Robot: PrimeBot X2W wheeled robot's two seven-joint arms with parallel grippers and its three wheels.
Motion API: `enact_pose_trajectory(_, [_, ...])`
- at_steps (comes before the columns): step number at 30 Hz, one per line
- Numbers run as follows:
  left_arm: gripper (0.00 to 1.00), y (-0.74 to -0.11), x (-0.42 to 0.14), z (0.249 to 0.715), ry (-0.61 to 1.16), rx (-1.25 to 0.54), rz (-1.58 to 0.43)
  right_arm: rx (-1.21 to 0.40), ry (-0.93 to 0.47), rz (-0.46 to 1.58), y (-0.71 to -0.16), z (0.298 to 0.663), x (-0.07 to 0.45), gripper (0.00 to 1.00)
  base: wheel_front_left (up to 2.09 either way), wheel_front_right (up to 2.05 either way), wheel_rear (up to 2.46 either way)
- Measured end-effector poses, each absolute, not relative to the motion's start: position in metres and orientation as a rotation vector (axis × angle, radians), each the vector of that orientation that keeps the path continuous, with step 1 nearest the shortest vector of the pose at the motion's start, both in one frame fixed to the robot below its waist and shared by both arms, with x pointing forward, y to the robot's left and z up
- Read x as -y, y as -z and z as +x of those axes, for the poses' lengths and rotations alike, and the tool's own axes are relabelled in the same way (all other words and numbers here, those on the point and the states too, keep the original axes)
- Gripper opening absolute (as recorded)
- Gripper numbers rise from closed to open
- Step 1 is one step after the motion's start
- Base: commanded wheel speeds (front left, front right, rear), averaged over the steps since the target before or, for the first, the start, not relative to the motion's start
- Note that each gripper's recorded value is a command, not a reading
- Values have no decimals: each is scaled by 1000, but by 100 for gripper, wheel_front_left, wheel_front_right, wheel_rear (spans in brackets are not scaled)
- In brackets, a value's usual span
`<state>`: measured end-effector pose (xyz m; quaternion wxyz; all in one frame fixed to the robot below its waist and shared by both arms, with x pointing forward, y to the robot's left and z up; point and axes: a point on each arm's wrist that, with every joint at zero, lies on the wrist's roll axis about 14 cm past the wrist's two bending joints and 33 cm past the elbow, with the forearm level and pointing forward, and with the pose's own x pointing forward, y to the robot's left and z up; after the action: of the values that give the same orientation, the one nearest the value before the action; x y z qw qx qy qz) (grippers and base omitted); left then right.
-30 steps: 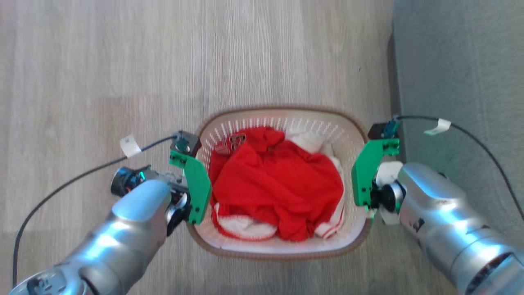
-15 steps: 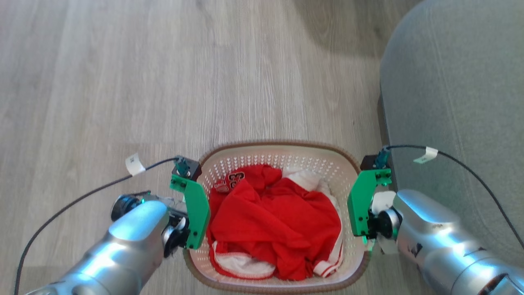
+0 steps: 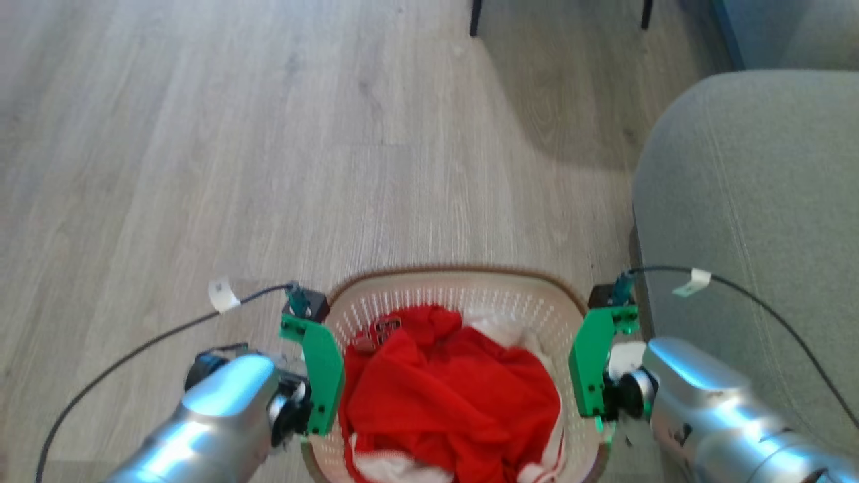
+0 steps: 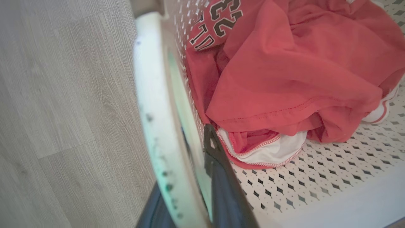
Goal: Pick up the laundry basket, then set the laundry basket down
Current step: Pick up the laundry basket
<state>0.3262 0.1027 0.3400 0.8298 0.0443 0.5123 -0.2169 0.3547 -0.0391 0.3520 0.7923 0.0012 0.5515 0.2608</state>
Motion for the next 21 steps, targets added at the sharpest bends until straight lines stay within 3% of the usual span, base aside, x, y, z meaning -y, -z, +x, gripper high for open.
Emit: enact_pose_trajectory(21, [0, -344, -106, 308, 469, -1118, 106, -1192, -582, -27, -357, 341, 35, 0, 0, 0, 0])
